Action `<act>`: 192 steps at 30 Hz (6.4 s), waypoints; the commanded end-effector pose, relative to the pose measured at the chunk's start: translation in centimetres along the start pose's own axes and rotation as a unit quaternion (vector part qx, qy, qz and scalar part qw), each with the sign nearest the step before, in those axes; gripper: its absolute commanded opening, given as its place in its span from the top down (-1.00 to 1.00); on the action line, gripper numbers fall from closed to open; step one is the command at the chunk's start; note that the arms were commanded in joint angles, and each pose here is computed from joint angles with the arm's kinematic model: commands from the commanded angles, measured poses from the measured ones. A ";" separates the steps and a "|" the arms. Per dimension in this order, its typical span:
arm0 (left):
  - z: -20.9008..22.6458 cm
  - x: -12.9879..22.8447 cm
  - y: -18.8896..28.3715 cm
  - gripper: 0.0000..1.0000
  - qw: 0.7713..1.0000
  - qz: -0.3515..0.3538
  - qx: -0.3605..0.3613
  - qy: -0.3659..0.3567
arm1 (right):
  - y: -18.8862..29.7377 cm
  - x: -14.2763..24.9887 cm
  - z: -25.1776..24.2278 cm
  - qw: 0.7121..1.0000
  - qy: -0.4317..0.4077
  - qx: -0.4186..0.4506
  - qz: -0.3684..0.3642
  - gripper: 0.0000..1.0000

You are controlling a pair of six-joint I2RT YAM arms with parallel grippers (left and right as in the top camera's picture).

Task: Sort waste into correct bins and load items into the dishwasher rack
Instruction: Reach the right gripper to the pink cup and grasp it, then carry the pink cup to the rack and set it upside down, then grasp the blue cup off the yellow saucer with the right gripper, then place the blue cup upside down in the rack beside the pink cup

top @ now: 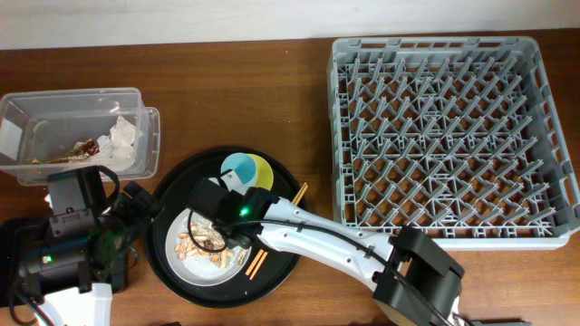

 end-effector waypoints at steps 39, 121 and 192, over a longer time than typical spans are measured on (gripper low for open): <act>0.0 -0.1 0.3 -0.98 1.000 -0.001 0.003 0.002 | 14.5 -2.3 -40.1 0.841 -0.259 -0.393 -0.268 0.92; 0.0 -0.1 0.3 -0.98 1.000 -0.001 0.003 0.002 | 20.4 -8.2 -25.0 0.960 -0.270 -0.023 -0.076 0.92; 0.0 -0.1 0.3 -0.98 1.000 -0.002 0.002 0.002 | 6.9 17.3 -41.1 0.779 -0.493 -0.380 -0.079 0.84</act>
Point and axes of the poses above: each gripper's point midway between its finger pads, its own y axis back along the fingers, its own z axis along the line the jaws close on, x = y × z, the point moved 5 cm from there along y, back along the fingers, and after that the axes turned 8 degrees about y, right-handed, at the moved point
